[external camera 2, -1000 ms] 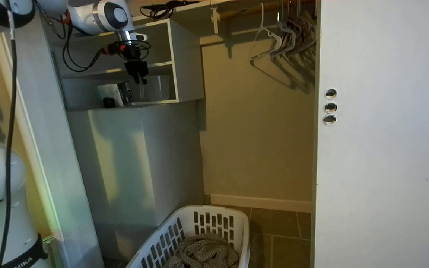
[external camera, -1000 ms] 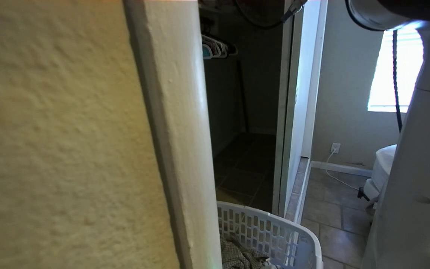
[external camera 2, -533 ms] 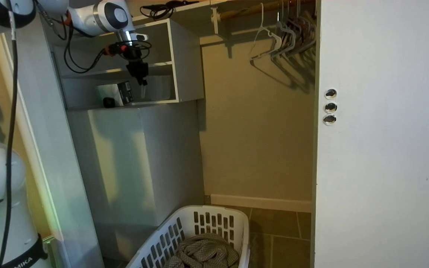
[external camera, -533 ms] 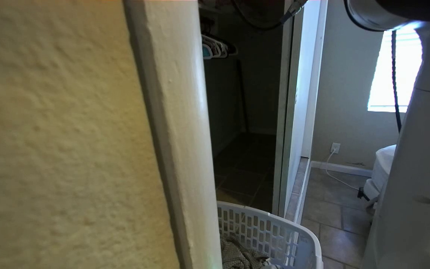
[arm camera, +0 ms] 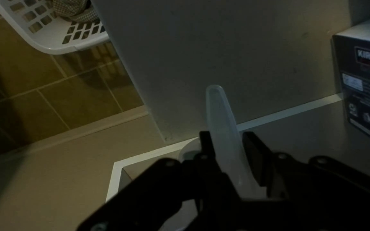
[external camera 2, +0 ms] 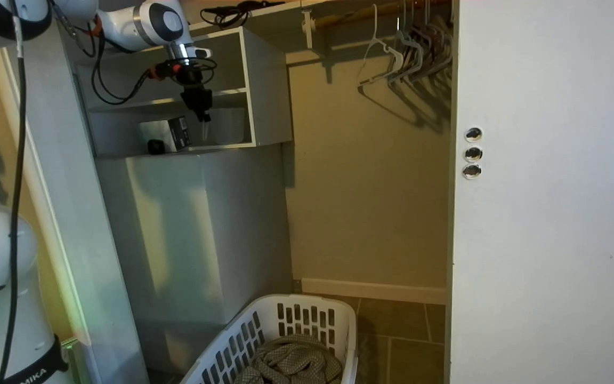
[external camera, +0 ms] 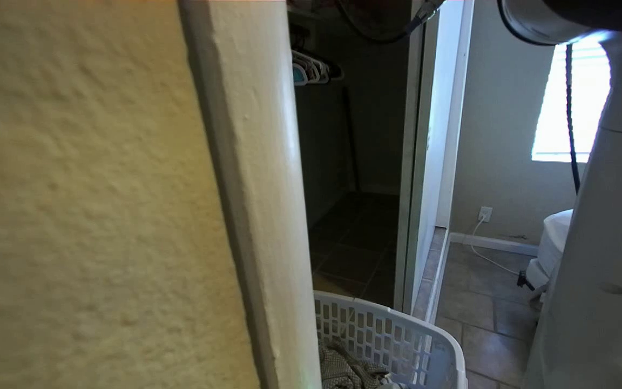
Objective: Move the clear jar from the bottom shelf onto the top shelf
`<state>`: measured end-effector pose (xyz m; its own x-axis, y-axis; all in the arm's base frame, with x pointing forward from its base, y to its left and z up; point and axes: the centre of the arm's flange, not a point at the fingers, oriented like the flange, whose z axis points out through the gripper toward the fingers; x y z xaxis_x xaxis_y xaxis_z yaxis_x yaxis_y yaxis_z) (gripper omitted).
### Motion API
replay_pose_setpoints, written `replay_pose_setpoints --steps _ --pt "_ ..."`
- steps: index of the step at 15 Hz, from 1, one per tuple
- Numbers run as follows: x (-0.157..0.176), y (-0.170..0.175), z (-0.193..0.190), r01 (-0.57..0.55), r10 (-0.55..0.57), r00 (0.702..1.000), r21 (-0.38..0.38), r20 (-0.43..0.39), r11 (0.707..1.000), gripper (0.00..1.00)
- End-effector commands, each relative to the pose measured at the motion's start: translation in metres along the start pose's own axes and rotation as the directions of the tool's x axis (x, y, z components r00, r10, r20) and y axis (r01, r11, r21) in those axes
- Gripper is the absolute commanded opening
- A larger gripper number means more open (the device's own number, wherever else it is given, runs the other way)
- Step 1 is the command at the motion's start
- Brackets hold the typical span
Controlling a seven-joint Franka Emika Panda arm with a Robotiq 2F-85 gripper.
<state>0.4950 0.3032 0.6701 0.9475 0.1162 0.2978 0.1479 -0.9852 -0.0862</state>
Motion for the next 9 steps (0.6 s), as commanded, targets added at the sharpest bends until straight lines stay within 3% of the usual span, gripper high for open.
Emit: replay_pose_setpoints --steps 1,5,9 --pt "0.0 -0.005 -0.014 0.012 -0.012 1.0 -0.016 0.005 1.0 0.07" --pt "-0.018 0.002 -0.027 0.043 -0.043 0.999 -0.047 0.007 0.998 0.07" --pt "-0.042 0.01 -0.039 0.079 -0.075 0.995 -0.065 0.065 0.995 0.07"
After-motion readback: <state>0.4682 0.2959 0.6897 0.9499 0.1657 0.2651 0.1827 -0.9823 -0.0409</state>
